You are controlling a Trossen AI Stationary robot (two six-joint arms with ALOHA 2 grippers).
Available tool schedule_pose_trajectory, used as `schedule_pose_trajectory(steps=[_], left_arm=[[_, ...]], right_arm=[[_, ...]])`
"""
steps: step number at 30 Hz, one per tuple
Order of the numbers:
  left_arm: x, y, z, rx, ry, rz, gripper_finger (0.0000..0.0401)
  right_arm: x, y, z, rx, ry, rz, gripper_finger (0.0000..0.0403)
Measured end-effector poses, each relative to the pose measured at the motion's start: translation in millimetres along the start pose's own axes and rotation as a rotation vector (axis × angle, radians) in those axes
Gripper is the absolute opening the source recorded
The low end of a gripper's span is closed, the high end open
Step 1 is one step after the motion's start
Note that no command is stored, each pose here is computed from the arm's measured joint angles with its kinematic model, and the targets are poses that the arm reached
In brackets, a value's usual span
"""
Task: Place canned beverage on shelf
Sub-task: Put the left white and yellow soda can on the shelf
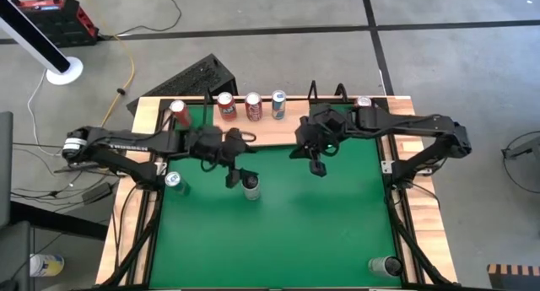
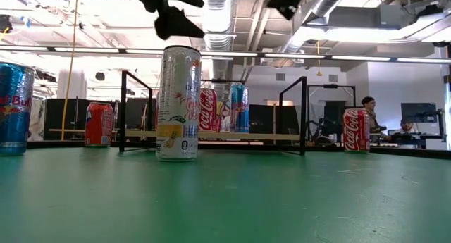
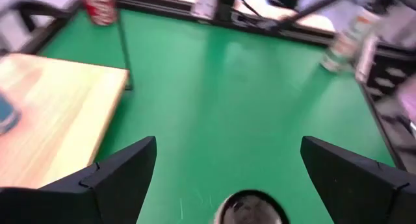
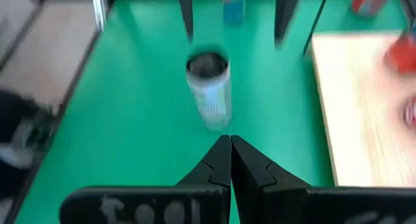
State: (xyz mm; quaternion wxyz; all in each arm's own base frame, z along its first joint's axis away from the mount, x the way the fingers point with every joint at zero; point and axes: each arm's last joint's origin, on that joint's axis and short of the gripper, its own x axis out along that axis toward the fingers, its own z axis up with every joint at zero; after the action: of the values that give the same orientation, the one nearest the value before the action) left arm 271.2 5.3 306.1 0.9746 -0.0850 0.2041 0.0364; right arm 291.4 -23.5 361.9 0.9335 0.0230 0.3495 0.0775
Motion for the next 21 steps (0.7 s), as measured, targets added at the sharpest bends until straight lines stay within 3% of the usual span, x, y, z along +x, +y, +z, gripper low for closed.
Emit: schedule_pose_trajectory(steps=[4,12,21], left_arm=[[-2,-29,-9,-0.053,-0.007,0.12,0.0365],[4,-78,-36,0.071,-0.046,0.411,0.0365],[31,-89,-55,-0.002,-0.029,0.425,0.0365]], right_arm=[[-15,0,-3,-0.038,0.003,-0.01,0.0028],[-31,-6,-5,-0.059,-0.021,-0.04,0.0028],[-34,-16,-8,-0.075,-0.014,-0.021,0.0028]])
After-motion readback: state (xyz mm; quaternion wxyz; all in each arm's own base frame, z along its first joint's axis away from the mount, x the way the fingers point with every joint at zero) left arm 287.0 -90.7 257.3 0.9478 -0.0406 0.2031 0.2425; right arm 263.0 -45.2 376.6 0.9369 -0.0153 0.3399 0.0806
